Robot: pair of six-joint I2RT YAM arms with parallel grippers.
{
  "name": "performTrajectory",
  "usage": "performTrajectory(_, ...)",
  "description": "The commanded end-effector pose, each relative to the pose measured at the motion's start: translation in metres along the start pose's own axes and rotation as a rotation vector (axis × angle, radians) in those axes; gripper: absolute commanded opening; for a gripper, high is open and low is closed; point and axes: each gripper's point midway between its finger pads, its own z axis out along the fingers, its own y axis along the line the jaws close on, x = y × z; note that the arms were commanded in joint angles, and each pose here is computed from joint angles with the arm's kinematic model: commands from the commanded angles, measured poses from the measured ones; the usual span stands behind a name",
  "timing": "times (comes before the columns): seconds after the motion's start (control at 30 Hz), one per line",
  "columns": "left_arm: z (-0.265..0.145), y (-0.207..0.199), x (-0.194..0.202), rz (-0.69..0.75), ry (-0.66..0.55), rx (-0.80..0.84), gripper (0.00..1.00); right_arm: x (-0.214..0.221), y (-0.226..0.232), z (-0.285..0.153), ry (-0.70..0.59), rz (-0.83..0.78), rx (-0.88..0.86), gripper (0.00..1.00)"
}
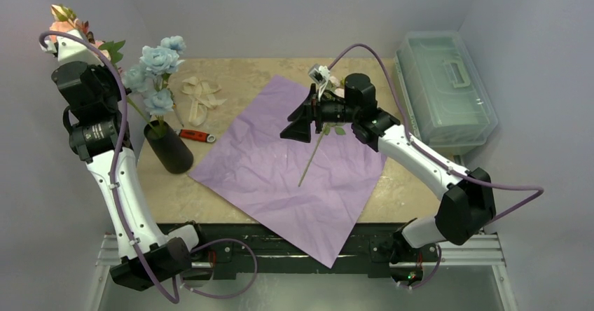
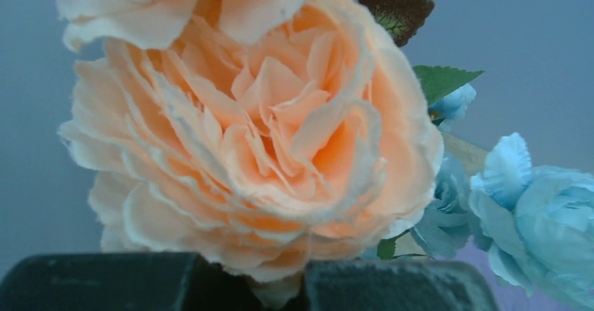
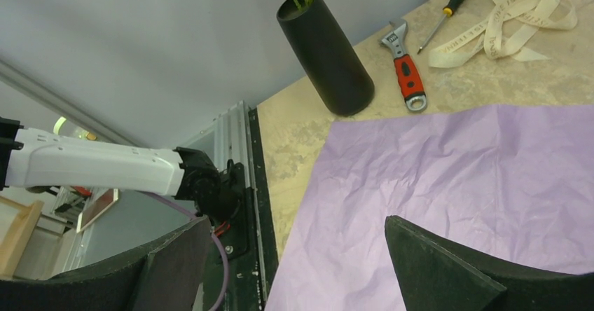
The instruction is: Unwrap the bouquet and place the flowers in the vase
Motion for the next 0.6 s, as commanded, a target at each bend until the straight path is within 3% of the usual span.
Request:
performTrajectory(0.0, -0.002, -0.001, 0.012, -0.010, 0.035, 0.013, 0.03, -0.005, 0.010, -0.007, -0.025, -0.036, -0.017, 0.98)
performTrajectory(0.27, -0.004, -0.006, 0.029, 0.014, 0.130, 0.047, 0.46, 0.003, 0.001, -0.010, -0.006, 0.001, 0.013, 0.98)
performTrajectory(0.5, -0.015, -0.009, 0.033, 0.026, 0.208, 0.069, 0.64, 0.005, -0.019, -0.017, -0.003, 0.060, 0.103, 0.97)
performTrajectory(0.57, -0.021, -0.011, 0.032, 0.036, 0.234, 0.079, 0.73, 0.006, -0.028, -0.018, 0.001, 0.083, 0.146, 0.96)
